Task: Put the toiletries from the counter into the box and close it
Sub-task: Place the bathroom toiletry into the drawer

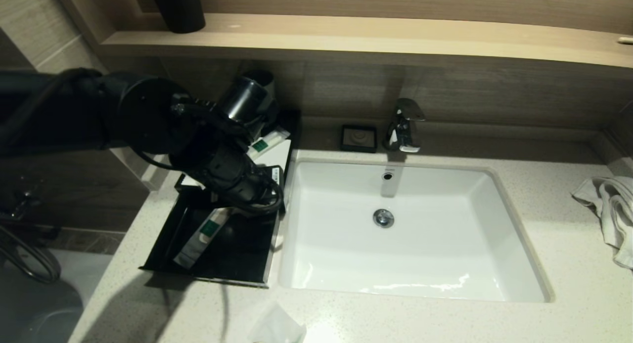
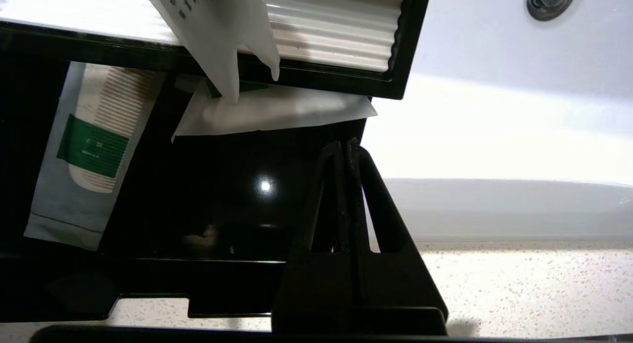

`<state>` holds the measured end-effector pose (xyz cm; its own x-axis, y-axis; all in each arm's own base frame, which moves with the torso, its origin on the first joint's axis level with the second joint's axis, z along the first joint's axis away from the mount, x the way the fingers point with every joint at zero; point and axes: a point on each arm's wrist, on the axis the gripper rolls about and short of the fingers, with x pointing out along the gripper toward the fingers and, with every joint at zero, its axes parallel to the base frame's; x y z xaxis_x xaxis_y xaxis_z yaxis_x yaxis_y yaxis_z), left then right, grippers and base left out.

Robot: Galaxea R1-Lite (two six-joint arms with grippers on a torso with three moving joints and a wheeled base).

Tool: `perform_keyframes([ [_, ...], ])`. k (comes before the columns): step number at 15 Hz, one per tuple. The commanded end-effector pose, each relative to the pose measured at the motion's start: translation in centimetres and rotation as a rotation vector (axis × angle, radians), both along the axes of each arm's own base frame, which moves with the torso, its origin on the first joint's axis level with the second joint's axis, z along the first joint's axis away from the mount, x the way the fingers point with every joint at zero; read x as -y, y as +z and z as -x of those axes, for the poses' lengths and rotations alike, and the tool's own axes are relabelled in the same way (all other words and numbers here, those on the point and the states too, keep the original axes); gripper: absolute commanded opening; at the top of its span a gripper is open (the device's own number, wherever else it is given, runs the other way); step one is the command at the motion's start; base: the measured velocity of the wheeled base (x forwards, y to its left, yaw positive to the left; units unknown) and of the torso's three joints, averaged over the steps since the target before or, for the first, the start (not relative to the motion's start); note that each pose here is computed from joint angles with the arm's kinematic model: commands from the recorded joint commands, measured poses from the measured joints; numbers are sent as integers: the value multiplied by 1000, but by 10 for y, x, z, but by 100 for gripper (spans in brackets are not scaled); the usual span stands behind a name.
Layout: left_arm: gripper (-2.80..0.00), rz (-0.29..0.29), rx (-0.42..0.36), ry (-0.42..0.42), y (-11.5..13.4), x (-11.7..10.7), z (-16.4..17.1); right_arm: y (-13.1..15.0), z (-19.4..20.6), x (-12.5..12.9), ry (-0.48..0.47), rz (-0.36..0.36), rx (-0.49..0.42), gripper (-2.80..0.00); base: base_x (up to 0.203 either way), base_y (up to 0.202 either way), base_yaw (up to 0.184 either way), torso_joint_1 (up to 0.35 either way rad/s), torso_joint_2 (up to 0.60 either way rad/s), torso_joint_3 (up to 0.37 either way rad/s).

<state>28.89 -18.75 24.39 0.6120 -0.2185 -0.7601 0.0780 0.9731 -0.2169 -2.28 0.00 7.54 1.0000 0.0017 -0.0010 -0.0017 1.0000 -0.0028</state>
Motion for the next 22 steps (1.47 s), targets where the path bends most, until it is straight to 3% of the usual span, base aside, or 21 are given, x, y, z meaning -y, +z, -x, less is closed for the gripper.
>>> perform_keyframes([
  [1,-280,-29,-17,17,-10,3,-6,0,0,0,0,1,-1,-280,0,0,0,0,0,0],
  [12,-280,-67,-45,33,-22,4,-7,0,0,0,0,0,-1,-280,0,0,0,0,0,0],
  [22,-280,-28,3,45,-9,1,-4,0,0,0,-1,0,-1,-280,0,0,0,0,0,0],
])
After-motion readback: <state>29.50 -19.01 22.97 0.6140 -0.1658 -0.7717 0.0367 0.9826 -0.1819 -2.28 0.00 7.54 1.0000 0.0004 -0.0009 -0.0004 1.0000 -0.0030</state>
